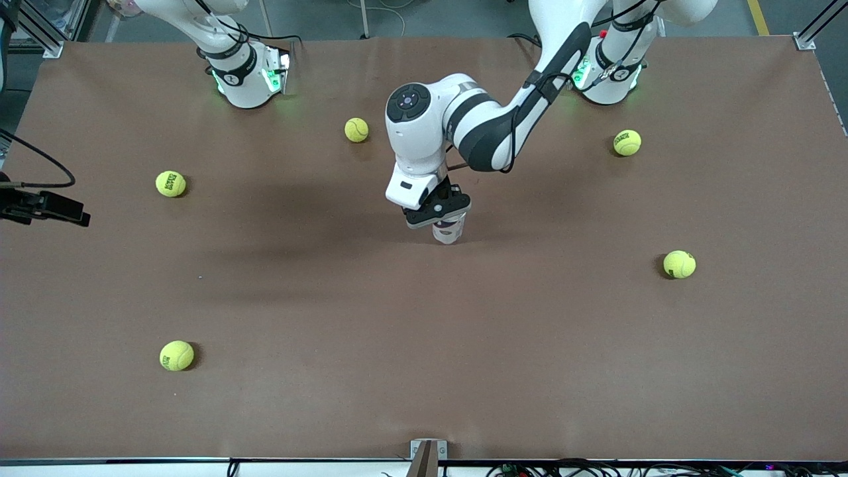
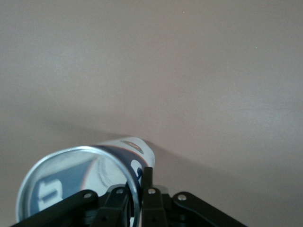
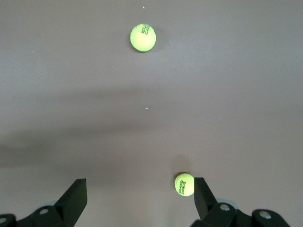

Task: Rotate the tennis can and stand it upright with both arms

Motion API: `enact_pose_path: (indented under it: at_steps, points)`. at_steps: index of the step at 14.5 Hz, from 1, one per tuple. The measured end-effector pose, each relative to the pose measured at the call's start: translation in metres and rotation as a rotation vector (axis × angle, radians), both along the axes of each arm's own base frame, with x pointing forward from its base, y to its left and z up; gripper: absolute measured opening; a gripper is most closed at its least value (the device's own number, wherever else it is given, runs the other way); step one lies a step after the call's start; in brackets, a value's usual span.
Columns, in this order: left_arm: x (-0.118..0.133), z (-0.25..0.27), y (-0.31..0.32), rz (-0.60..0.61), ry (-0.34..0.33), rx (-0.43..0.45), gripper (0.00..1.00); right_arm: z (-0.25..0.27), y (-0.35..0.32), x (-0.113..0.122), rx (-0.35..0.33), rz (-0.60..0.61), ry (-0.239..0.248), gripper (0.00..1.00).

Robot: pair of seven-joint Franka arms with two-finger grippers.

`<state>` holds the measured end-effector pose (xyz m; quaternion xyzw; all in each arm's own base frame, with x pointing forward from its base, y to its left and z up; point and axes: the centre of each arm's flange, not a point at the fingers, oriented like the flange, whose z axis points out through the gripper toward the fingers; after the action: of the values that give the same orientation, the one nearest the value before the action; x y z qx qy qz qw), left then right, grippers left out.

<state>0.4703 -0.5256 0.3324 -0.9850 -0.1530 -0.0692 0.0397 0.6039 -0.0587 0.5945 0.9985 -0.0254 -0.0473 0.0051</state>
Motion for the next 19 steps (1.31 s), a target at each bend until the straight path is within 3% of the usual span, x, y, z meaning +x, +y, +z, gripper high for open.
enact_pose_path:
  at_steps: [9,15,19]
  points:
    - [0.014,0.038,0.002,0.02,-0.049,-0.046,0.99,0.024,-0.002,-0.061,0.028,-0.002,-0.013,1.0]
    - [0.052,0.138,0.06,0.089,-0.149,-0.106,1.0,0.046,0.0,-0.087,0.034,0.004,-0.045,1.0]
    - [0.093,0.181,0.135,0.105,-0.161,-0.102,1.0,0.055,0.001,-0.095,0.036,0.005,-0.061,1.0]
